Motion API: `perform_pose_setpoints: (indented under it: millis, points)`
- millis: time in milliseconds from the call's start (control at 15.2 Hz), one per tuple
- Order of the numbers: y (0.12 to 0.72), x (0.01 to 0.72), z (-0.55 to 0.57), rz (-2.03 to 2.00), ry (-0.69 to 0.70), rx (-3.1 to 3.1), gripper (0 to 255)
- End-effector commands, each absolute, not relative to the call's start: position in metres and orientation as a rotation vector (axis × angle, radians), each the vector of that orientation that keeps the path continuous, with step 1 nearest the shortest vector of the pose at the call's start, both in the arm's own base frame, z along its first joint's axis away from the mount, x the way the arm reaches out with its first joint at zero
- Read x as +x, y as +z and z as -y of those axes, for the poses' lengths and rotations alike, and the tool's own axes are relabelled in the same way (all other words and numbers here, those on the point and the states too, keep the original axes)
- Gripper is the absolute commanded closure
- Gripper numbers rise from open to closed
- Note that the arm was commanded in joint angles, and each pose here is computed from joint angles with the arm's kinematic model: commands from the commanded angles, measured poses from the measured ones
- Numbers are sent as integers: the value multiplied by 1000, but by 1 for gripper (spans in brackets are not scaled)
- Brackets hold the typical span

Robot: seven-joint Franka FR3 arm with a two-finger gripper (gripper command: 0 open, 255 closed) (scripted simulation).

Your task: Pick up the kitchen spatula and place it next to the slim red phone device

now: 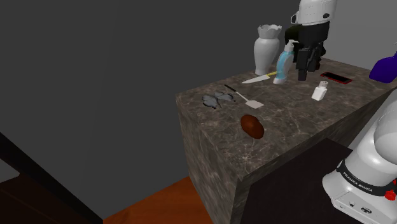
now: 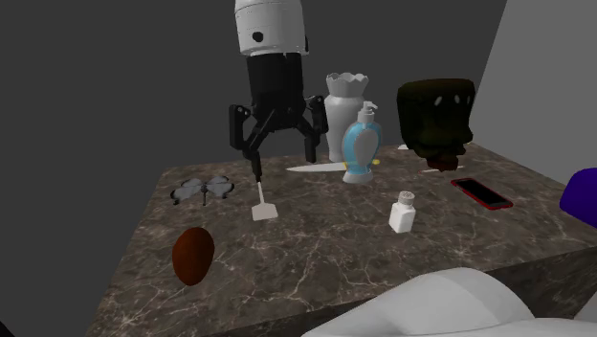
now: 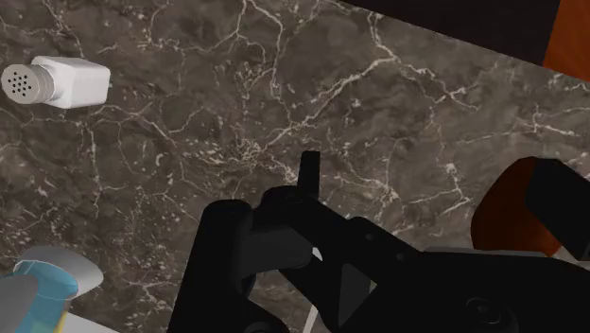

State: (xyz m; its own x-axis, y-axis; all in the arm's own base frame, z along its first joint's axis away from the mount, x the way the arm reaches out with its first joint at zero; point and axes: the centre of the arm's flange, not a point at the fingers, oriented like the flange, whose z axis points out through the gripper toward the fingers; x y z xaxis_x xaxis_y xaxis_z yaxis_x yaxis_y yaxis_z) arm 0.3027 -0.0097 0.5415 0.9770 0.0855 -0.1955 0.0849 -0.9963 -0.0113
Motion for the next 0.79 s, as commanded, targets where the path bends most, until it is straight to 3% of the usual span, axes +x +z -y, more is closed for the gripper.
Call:
perform_pose_setpoints:
  millis: [0, 726]
  points:
    - [542, 303, 10, 135, 309, -3121, 0]
    - [463, 405, 13, -67, 130, -3139, 0]
